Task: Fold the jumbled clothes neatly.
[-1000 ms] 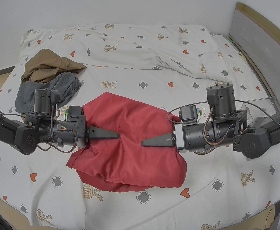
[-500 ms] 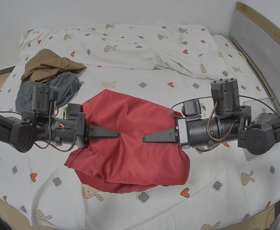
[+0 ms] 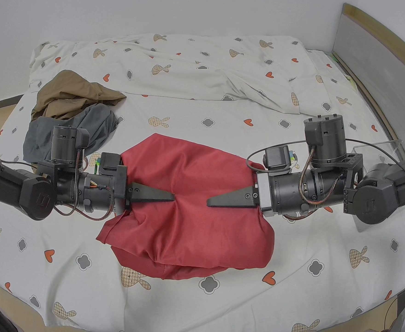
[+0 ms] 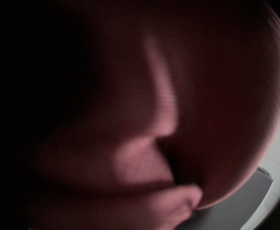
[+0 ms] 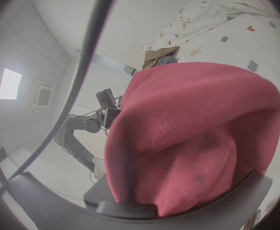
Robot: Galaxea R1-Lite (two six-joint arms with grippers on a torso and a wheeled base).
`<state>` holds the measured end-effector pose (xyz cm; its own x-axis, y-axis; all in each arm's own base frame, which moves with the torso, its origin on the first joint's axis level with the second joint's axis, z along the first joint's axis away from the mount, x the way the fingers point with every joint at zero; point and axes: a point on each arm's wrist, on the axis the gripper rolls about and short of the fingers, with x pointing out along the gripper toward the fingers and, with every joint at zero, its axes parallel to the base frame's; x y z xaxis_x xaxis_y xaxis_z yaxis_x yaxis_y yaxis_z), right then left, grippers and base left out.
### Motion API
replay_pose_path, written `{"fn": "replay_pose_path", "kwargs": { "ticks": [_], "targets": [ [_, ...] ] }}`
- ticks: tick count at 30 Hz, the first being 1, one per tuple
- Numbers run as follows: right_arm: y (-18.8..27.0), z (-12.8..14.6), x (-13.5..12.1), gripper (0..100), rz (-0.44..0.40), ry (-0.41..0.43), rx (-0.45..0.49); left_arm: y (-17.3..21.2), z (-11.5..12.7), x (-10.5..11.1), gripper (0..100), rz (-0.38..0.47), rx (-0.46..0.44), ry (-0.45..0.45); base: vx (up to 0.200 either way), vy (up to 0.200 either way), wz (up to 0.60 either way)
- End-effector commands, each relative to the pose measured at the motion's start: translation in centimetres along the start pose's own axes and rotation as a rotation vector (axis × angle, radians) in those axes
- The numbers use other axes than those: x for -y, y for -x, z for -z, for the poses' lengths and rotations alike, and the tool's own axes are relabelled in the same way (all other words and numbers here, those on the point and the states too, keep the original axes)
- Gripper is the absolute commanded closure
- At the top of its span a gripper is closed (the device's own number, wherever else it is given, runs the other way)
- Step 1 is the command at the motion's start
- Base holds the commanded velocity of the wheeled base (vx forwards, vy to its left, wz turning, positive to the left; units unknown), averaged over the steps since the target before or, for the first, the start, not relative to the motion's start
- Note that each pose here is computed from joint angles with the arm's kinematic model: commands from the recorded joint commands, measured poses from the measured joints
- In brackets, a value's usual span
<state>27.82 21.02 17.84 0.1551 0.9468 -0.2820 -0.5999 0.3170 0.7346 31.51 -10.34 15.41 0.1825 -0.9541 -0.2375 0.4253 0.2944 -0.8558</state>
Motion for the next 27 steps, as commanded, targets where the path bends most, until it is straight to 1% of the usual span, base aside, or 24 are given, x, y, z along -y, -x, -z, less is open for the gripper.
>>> {"fn": "replay_pose_path", "kwargs": {
  "ticks": [1, 5, 10, 26, 27],
  "targets": [
    [-0.11, 0.04, 0.12, 100, 0.0, -0.002, -0.003, -0.14, 0.02, -0.32, 100, -0.003, -0.004, 0.007, 0.0, -0.2, 0.0],
    [-0.07, 0.02, 0.15, 100, 0.001, -0.003, -0.002, -0.21, 0.04, -0.35, 100, -0.002, -0.006, 0.008, 0.0, -0.2, 0.0],
    [-0.11, 0.05, 0.21, 100, 0.003, -0.005, -0.004, -0.23, 0.09, -0.31, 100, -0.002, -0.007, -0.018, 0.0, 0.0, 0.0],
    [0.07, -0.02, 0.32, 100, 0.006, -0.006, 0.001, -0.27, 0.05, -0.24, 100, -0.001, -0.009, -0.017, 0.0, 0.0, 0.0],
    [0.07, -0.02, 0.32, 100, 0.006, -0.006, 0.001, -0.27, 0.05, -0.24, 100, -0.001, -0.009, -0.017, 0.0, -0.2, 0.0]
  ]
}}
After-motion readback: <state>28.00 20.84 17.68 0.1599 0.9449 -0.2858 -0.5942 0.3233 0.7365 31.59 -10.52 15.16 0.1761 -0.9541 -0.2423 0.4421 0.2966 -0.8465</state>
